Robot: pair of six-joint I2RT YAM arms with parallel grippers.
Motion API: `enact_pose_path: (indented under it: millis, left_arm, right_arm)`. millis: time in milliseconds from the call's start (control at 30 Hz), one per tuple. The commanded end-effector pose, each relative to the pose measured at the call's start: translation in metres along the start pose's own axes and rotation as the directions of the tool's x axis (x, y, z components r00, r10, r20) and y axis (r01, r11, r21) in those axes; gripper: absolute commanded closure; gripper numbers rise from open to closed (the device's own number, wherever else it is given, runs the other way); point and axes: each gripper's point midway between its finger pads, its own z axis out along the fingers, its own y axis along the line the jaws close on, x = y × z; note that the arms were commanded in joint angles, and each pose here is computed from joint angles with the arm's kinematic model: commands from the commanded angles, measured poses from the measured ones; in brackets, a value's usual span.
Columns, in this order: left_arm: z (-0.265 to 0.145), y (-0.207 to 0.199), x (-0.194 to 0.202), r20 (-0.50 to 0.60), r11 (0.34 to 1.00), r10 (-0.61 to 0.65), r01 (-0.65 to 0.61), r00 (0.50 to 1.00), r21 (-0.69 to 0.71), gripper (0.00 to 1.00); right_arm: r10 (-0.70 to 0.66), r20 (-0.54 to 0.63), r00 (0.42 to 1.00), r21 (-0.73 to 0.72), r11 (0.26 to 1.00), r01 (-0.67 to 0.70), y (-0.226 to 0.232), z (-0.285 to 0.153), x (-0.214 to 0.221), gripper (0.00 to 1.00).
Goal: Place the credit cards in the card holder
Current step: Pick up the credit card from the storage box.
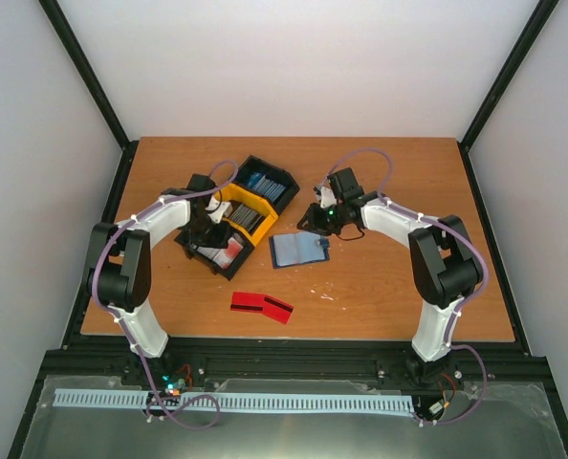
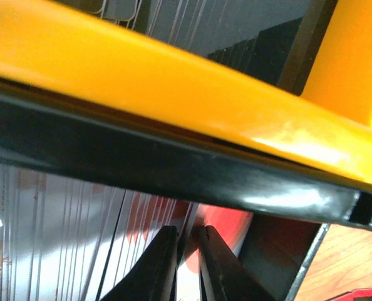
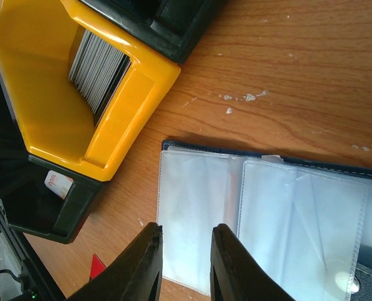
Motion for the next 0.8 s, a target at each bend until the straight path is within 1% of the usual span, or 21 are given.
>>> enact_pose_path:
  millis: [0, 100, 367, 567, 767]
  left_arm:
    - [-0.011, -0.013, -0.004, -0.001, 0.998, 0.018, -0.018, 1.0, 0.052, 0.88]
    - [-0.014, -0.019, -0.002, -0.012, 0.996, 0.019, -0.018, 1.0, 0.083, 0.91]
    - [-0.026, -0.036, 0.007, -0.051, 0.986, 0.003, 0.006, 0.999, 0.167, 0.91]
    - [-0.021, -0.04, 0.015, -0.078, 0.98, -0.005, 0.02, 0.997, 0.198, 0.9]
    - [-0.013, -0.036, 0.017, -0.096, 0.981, -0.009, 0.028, 0.995, 0.191, 0.82]
  right_arm:
    - [0.023, -0.014, 1.0, 0.005, 1.0, -0.023, -0.009, 0.007, 0.003, 0.77]
    - [0.023, -0.013, 1.0, 0.005, 1.0, -0.023, -0.009, 0.007, 0.003, 0.77]
    - [0.026, -0.017, 1.0, 0.003, 1.0, -0.026, -0.01, 0.009, 0.003, 0.78]
    - [0.023, -0.017, 1.0, 0.0, 1.0, -0.023, -0.009, 0.009, 0.002, 0.78]
    - [0.022, -0.019, 1.0, 0.0, 1.0, -0.022, -0.009, 0.009, 0.003, 0.78]
